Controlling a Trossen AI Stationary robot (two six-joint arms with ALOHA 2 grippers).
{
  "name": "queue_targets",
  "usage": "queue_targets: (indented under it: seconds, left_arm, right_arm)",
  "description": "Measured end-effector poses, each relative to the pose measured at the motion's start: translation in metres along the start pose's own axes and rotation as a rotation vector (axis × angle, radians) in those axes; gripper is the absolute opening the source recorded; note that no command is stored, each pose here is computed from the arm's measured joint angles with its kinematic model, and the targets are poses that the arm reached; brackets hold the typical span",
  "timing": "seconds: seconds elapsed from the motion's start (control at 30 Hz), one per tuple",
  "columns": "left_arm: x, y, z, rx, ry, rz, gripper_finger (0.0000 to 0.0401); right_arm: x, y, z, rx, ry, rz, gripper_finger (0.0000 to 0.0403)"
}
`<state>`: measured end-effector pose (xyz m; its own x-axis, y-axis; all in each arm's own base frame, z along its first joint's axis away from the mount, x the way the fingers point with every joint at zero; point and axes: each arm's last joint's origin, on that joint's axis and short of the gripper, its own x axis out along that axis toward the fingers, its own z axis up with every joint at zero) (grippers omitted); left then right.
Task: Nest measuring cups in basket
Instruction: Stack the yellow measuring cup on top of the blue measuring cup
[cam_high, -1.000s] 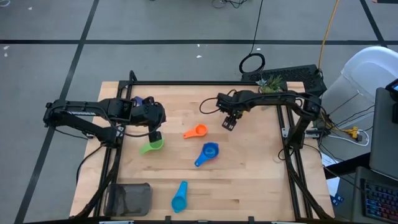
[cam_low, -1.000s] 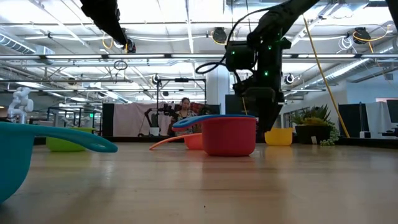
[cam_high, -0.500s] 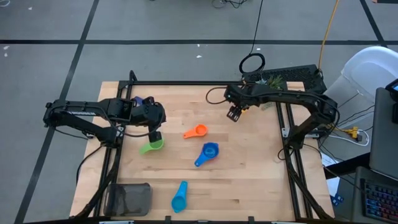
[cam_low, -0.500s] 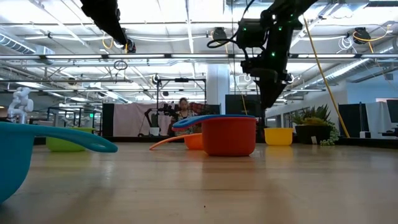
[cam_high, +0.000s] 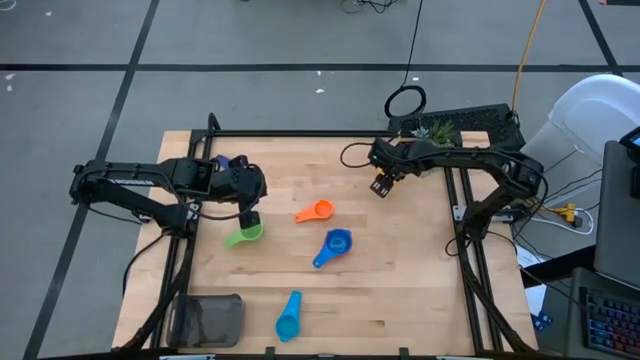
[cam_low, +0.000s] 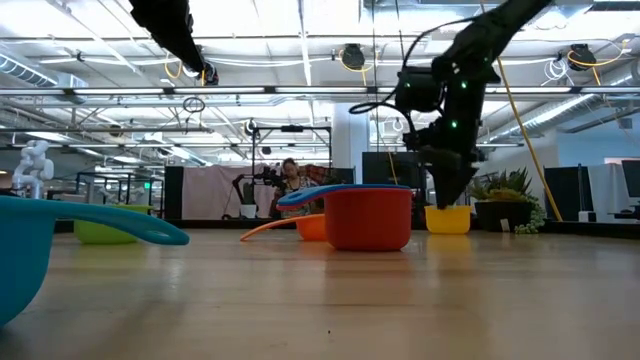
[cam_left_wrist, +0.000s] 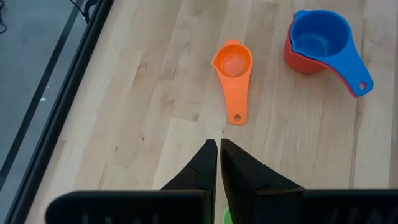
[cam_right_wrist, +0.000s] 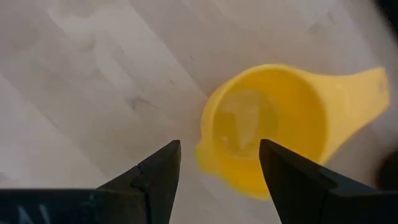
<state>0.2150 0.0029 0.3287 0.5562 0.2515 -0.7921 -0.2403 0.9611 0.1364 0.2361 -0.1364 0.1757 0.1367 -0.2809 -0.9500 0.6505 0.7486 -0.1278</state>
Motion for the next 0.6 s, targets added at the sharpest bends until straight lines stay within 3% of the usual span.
queue_targets:
  seconds: [0.2, 0.27, 0.4, 0.43, 0.6]
  left_arm:
    - [0.0, 0.0, 0.0, 0.0, 0.001, 0.0, 0.0026]
    - [0.0, 0.0, 0.0, 0.0, 0.001, 0.0, 0.0026]
    - [0.0, 0.0, 0.0, -0.001, 0.001, 0.0, 0.0026]
    - [0.0, 0.0, 0.0, -0.001, 0.001, 0.0, 0.0026]
    - [0.0, 0.0, 0.0, -0.001, 0.001, 0.0, 0.0026]
  right_arm:
    - [0.02, 0.0, -0.019, -0.06, 0.026, 0.074, 0.0191]
    - [0.023, 0.002, -0.027, -0.127, 0.059, 0.075, 0.0152]
    - [0.022, 0.01, -0.039, -0.327, 0.142, 0.135, 0.0028]
    - [0.021, 0.012, -0.041, -0.376, 0.156, 0.147, 0.0018]
    - [0.015, 0.025, -0.055, -0.599, 0.251, 0.183, 0.0025]
